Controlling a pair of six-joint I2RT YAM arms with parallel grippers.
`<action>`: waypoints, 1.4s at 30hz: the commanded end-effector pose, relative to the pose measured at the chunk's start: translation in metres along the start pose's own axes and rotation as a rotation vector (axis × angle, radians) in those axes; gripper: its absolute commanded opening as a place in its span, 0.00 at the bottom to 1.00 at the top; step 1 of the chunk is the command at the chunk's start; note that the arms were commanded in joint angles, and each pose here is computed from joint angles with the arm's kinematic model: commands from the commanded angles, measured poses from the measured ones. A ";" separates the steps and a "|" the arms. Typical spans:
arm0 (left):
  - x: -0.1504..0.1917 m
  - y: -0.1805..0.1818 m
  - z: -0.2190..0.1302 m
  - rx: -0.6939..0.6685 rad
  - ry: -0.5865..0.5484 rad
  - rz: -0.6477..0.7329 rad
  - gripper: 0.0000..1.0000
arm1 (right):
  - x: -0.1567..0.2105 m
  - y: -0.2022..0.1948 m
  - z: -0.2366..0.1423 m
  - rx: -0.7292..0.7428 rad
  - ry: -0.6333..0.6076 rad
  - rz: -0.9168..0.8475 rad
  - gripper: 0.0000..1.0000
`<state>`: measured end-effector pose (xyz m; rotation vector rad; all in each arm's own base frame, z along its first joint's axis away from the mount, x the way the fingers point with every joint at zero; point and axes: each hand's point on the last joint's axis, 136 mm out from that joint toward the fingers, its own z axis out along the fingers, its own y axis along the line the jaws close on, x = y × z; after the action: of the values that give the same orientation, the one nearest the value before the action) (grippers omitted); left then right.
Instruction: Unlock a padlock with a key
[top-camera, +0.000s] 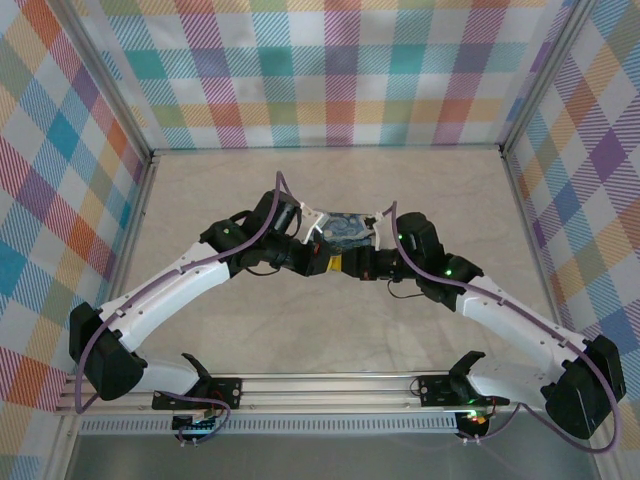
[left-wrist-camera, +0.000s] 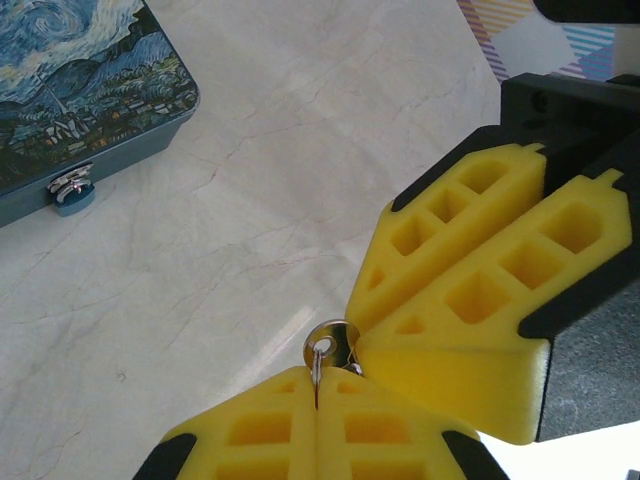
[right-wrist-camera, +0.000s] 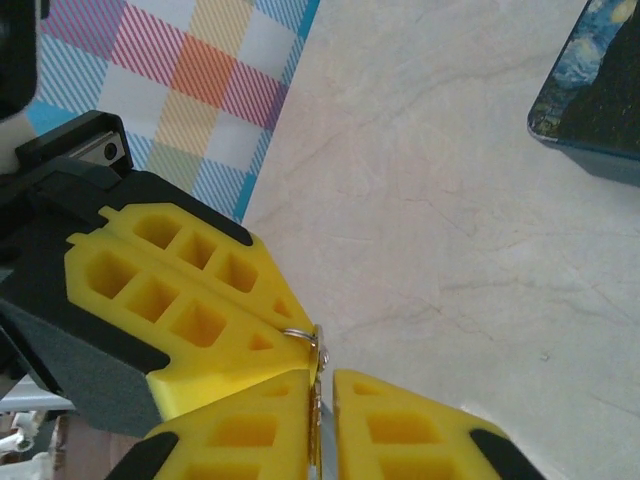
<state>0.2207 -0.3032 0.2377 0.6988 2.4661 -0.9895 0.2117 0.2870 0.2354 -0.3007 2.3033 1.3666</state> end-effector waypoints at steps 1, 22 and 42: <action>-0.002 -0.012 -0.010 0.021 -0.029 0.030 0.00 | -0.007 0.011 -0.004 -0.017 -0.021 -0.032 0.10; -0.029 -0.003 -0.044 0.063 -0.284 -0.122 0.74 | -0.031 0.018 -0.048 0.184 -0.012 -0.037 0.01; -0.058 -0.028 -0.042 0.400 -0.267 -0.505 0.91 | -0.063 0.006 -0.036 0.246 -0.003 0.002 0.01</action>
<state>0.2435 -0.3010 0.3104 0.0852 2.2520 -1.5434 0.2493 0.2567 0.2749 -0.2087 2.4575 1.0713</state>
